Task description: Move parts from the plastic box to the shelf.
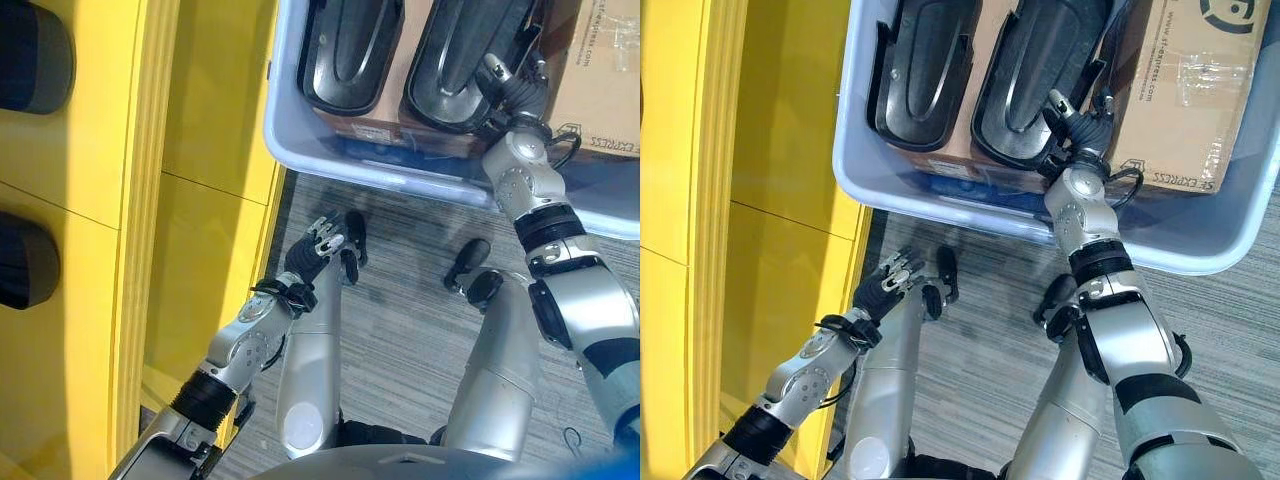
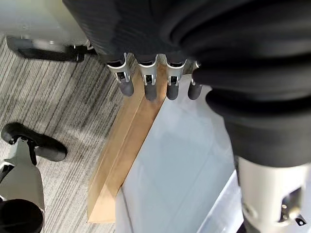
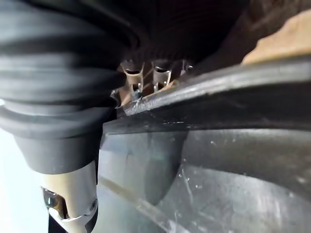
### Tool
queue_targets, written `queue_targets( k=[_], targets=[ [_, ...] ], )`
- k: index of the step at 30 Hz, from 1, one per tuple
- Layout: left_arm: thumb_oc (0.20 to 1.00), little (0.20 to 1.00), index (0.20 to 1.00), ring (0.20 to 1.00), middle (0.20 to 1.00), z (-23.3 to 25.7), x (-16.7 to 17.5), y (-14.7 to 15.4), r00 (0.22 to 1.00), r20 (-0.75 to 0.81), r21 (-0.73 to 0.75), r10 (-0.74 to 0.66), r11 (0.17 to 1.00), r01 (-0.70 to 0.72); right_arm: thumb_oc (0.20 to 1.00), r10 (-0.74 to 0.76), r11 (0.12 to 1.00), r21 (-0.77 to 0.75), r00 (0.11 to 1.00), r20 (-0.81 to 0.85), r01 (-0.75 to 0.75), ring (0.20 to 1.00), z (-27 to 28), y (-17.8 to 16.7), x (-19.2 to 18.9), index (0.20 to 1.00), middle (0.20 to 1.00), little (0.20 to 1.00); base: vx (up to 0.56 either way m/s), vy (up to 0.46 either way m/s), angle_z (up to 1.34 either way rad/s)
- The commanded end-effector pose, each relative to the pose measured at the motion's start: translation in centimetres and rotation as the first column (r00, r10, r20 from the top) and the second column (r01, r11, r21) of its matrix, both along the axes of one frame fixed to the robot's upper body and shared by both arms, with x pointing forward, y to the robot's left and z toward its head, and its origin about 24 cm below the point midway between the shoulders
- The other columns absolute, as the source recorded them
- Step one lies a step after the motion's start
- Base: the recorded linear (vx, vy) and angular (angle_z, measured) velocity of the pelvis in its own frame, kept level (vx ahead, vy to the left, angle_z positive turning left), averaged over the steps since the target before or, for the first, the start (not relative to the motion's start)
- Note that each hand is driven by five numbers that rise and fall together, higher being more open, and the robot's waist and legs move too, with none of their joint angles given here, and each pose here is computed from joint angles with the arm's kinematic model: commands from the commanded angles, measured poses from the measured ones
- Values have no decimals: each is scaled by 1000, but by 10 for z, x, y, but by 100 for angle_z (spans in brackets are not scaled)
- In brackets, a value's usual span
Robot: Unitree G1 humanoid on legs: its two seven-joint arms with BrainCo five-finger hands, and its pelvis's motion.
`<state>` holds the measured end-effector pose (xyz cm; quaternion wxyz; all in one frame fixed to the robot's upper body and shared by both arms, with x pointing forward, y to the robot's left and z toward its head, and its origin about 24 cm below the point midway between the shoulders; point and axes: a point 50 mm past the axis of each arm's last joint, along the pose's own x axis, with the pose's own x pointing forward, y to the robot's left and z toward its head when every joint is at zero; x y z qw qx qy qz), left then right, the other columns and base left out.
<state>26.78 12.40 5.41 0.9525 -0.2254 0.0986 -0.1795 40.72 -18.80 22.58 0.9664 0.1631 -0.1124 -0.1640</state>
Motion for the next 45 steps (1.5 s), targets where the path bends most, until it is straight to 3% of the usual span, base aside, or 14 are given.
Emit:
queue_targets(
  k=[1, 2, 4, 5, 12, 14, 16, 19, 21, 26, 29, 31, 36, 45],
  targets=[
    [1000, 1000, 1000, 1000, 1000, 11, -10, -11, 997, 57, -26, -58, 998, 59, 1000, 285, 958, 12, 950, -131, -286, 1000, -47, 47, -3, 1000, 1000, 1000, 0, 0, 0],
    [1000, 1000, 1000, 1000, 1000, 10, -10, -9, 997, 57, -24, -59, 998, 60, 1000, 310, 949, -11, 940, -145, -315, 1000, -48, 50, -3, 1000, 1000, 1000, 0, 0, 0],
    [1000, 1000, 1000, 1000, 1000, 10, -12, -8, 996, 58, -21, -61, 998, 62, 495, 355, 926, -71, 920, -168, -370, 495, -48, 58, -4, 495, 495, 495, 0, 0, 0],
    [1000, 1000, 1000, 1000, 1000, 10, -12, -5, 996, 58, -23, -60, 998, 62, 200, 345, 919, -132, 920, -188, -371, 200, -47, 61, -4, 200, 200, 200, 0, 0, 0],
    [1000, 1000, 1000, 1000, 1000, 11, -14, 2, 996, 56, -6, -74, 997, 75, 200, 298, 835, -352, 886, -356, -422, 200, -52, 53, 2, 200, 200, 200, -2, -9, 1],
    [1000, 1000, 1000, 1000, 1000, 11, -14, 5, 995, 60, 0, -77, 997, 78, 200, 176, 764, -511, 890, -421, -393, 200, -54, 42, 5, 200, 200, 200, -14, -37, 8],
    [1000, 1000, 1000, 1000, 1000, 11, -14, 6, 995, 64, -10, -78, 997, 79, 200, -16, 595, -724, 896, -444, -348, 200, -50, 27, 8, 200, 200, 200, -26, -25, 7],
    [1000, 1000, 1000, 1000, 1000, 14, -12, 6, 994, 76, -10, -78, 997, 79, 200, -158, 575, -751, 856, -492, -325, 200, -60, 8, 8, 200, 200, 200, -15, -13, 3],
    [1000, 1000, 1000, 1000, 1000, 15, -11, 5, 993, 81, -10, -86, 996, 87, 200, -199, 600, -729, 821, -535, -330, 200, -66, -12, 8, 200, 200, 200, -44, -16, -1],
    [1000, 1000, 1000, 1000, 1000, 15, -10, 5, 991, 89, -6, -98, 995, 99, 200, -230, 654, -679, 768, -598, -332, 200, -79, -24, 5, 200, 200, 200, -53, -11, 4],
    [1000, 1000, 1000, 1000, 1000, 16, -9, 5, 990, 100, -3, -98, 995, 98, 200, -218, 633, -701, 792, -570, -330, 200, -82, -25, 5, 200, 200, 200, -58, -2, 3],
    [1000, 1000, 1000, 1000, 1000, 16, -9, 5, 990, 103, 0, -95, 995, 96, 200, -179, 605, -730, 839, -513, -317, 200, -78, -18, 8, 200, 200, 200, -49, -16, -3],
    [1000, 1000, 1000, 1000, 1000, 13, -11, 10, 991, 108, 0, -76, 997, 76, 200, -24, 632, -751, 964, -266, -192, 200, -61, 10, 7, 200, 200, 200, -57, -1, -7],
    [1000, 1000, 1000, 1000, 1000, 2, -13, 26, 993, 110, -14, 32, 999, -31, 200, 145, 800, -582, 988, -46, -145, 200, -70, 31, -21, 200, 200, 200, -42, 20, -16]
  ],
)
